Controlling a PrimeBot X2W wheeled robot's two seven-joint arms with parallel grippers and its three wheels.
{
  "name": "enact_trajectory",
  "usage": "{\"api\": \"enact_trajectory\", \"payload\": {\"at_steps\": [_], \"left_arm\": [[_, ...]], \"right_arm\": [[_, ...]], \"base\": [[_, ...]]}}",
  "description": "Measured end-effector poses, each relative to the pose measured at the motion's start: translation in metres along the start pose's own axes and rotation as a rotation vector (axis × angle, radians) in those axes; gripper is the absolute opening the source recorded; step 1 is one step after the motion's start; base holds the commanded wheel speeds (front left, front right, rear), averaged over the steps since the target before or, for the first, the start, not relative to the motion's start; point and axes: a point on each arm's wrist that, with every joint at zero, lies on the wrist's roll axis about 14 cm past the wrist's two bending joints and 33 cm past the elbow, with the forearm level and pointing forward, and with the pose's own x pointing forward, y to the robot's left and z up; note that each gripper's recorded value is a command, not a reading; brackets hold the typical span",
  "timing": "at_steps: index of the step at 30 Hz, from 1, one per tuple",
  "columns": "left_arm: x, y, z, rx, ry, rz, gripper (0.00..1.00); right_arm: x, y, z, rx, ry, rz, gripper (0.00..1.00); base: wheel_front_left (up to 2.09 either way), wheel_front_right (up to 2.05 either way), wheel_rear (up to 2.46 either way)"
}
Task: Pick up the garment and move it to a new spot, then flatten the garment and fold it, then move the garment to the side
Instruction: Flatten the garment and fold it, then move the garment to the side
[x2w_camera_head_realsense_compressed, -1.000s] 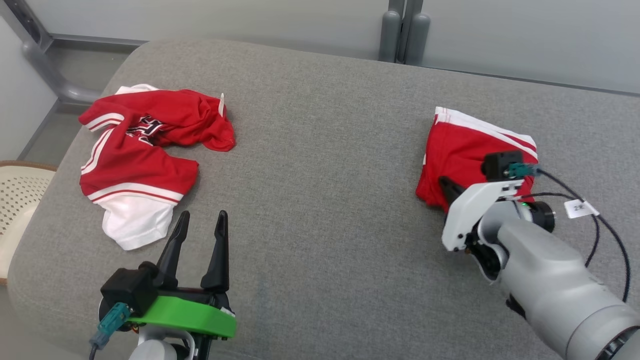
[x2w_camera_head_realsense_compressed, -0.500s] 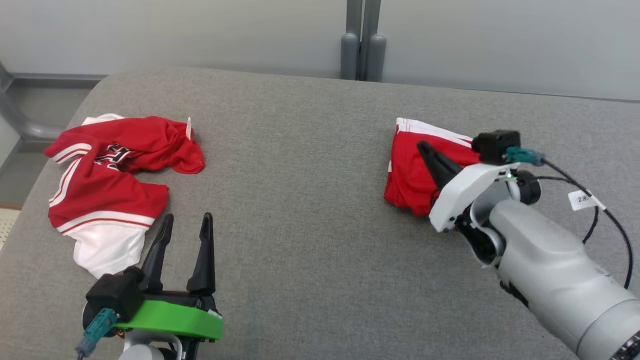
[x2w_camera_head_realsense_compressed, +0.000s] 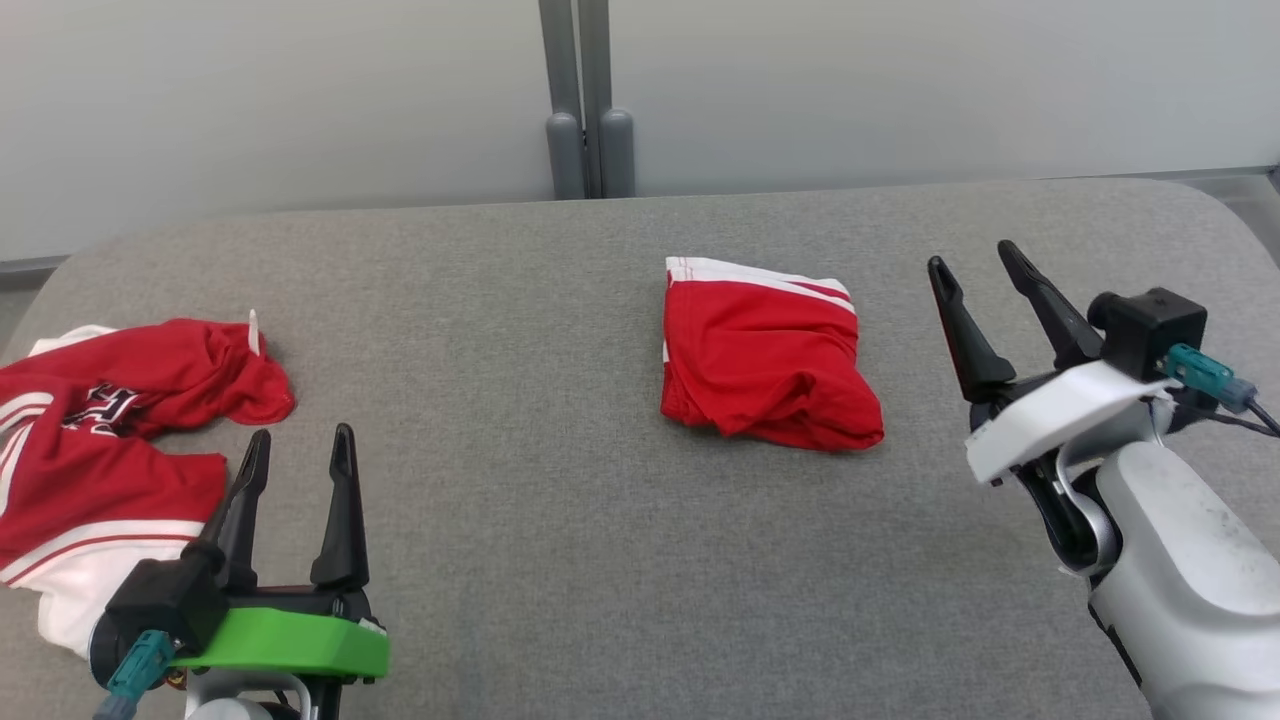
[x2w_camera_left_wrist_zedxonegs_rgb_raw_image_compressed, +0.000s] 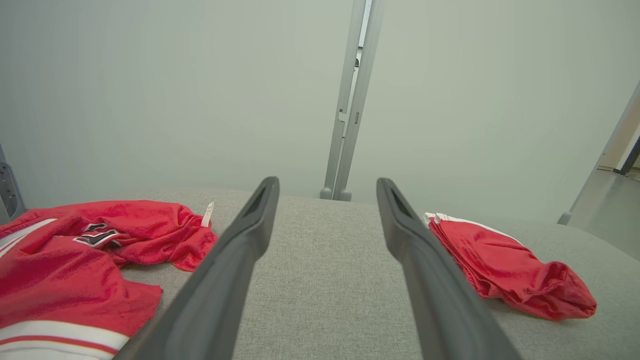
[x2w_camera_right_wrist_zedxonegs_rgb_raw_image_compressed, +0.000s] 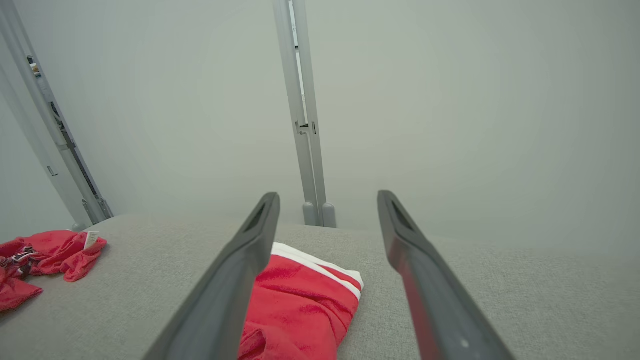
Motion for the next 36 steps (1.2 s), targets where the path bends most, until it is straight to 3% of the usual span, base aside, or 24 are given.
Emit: {"api": "enact_trajectory", "payload": {"at_steps": [7,16,29,36], "left_arm": [[0.007,-0.015,-0.011,0.02,0.029,-0.048,1.0],[0.006,-0.021,-0.024,0.021,0.061,-0.061,1.0],[0.011,-0.014,-0.033,0.022,0.084,-0.045,1.0],[0.009,0.003,-0.041,0.01,0.109,0.011,1.0]], "right_arm": [[-0.065,-0.038,-0.011,-0.001,-0.009,-0.197,1.0],[-0.079,-0.037,-0.031,0.01,0.03,-0.236,1.0],[-0.007,-0.028,-0.062,0.049,0.215,-0.155,1.0],[0.032,-0.029,-0.103,0.147,0.462,-0.149,1.0]], "base": [[0.0,0.0,0.0],[0.0,0.0,0.0],[0.0,0.0,0.0],[0.0,0.0,0.0]]}}
